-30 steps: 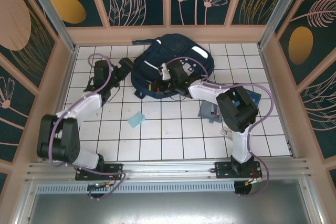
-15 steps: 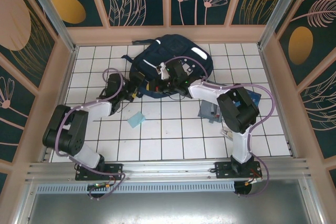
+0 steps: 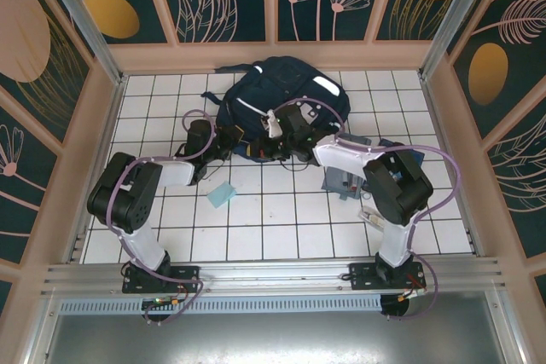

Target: Pack books, pencil case, and school supplies into a backpack

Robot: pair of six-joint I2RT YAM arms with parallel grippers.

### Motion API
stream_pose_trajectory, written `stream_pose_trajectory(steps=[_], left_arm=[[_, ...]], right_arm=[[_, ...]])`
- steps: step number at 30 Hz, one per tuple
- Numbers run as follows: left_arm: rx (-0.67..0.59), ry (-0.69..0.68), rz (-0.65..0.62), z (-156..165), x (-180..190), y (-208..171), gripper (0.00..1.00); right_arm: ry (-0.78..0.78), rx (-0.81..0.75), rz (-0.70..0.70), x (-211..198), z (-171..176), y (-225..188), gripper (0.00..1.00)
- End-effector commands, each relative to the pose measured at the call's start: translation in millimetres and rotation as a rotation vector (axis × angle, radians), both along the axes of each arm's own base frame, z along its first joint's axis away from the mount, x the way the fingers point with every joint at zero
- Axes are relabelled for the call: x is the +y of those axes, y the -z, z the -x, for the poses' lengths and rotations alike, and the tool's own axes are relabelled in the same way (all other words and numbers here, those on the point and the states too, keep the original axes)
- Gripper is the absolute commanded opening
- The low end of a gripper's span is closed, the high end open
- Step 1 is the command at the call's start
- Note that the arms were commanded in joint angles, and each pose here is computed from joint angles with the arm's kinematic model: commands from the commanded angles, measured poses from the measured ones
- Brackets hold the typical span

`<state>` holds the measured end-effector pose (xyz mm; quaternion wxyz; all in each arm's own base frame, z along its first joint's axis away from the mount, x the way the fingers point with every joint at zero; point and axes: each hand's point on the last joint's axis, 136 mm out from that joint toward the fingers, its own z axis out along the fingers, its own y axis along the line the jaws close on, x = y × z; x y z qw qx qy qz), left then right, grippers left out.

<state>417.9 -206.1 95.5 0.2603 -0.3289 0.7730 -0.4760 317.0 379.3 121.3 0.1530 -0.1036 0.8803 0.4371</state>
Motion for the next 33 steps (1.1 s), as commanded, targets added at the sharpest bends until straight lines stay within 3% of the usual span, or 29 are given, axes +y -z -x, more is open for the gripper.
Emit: stream_pose_trajectory(steps=[1, 5, 8, 14, 16, 19, 22, 27, 31, 33], left_arm=[[-0.087, -0.089, -0.077, -13, 25, -25, 0.00], [-0.101, -0.092, -0.095, -13, 30, -32, 0.00], [-0.108, -0.079, -0.095, -10, 29, -36, 0.00], [-0.094, -0.069, -0.101, 7, 33, -35, 0.00], [-0.087, -0.073, -0.105, 14, 36, -33, 0.00], [-0.074, -0.079, -0.098, 22, 39, -30, 0.00], [-0.066, -0.079, -0.086, 29, 40, -28, 0.00], [-0.081, -0.098, -0.071, 34, 43, -31, 0.00], [-0.094, -0.113, -0.046, 33, 41, -34, 0.00], [-0.095, -0.109, -0.024, 32, 35, -34, 0.00]], right_arm=[[0.004, 0.064, 0.176, -47, 28, 23, 0.00], [0.087, 0.118, 0.332, -103, 30, 55, 0.00], [0.158, 0.083, 0.435, -138, 14, 68, 0.00], [0.403, -0.049, 0.741, -238, -65, 70, 0.00], [0.481, -0.097, 0.777, -258, -90, 60, 0.00], [0.544, -0.155, 0.723, -261, -126, 42, 0.00], [0.500, -0.181, 0.608, -235, -148, 30, 0.00], [0.400, -0.126, 0.413, -194, -132, 16, 0.00], [0.398, -0.076, 0.336, -189, -88, 7, 0.45], [0.430, -0.068, 0.295, -193, -69, -2, 0.62]])
